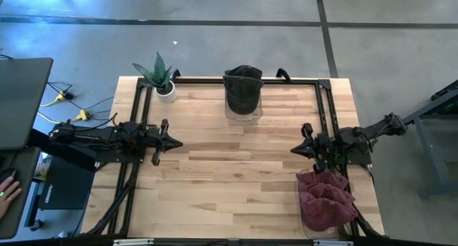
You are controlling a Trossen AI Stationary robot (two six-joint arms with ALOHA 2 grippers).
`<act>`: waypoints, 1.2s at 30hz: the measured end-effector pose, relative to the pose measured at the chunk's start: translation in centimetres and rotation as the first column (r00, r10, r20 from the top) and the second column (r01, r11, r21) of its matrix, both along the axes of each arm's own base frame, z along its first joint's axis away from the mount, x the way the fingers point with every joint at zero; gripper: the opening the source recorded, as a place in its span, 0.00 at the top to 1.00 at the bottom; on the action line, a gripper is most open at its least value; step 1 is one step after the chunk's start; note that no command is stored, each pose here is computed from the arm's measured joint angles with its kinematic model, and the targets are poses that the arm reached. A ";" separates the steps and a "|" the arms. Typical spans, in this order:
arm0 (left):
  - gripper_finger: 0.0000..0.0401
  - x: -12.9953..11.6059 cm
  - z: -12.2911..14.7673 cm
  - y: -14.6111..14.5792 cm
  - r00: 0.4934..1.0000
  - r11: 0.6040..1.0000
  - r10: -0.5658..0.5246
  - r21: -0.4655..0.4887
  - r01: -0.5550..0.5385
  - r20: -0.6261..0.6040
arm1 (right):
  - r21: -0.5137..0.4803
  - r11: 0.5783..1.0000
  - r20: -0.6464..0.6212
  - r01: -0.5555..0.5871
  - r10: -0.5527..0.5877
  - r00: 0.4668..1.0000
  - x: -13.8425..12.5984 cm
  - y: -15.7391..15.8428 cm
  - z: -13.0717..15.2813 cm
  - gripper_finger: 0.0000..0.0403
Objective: Pick & Place hat
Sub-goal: Return to Home Position
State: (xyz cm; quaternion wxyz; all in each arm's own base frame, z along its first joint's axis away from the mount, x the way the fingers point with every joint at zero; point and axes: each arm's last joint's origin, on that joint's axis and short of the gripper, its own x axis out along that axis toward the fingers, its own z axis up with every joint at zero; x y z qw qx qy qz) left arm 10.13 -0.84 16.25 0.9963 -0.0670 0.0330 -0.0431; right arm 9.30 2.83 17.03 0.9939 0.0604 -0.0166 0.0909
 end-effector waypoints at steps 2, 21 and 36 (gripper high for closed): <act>1.00 0.1 -0.1 0.0 1.000 1.000 0.000 0.001 0.000 -0.006 | -0.001 0.999 0.007 0.047 -0.047 0.999 0.0 -0.1 0.1 1.00; 1.00 0.1 -0.1 0.0 1.000 1.000 0.000 0.004 0.000 -0.012 | -0.060 0.991 -0.051 0.117 -0.120 0.991 0.6 -2.3 -0.5 1.00; 1.00 0.1 -0.1 0.0 1.000 1.000 0.001 0.004 -0.001 -0.012 | -0.117 0.976 -0.131 0.182 -0.197 0.972 1.2 -2.8 -1.3 1.00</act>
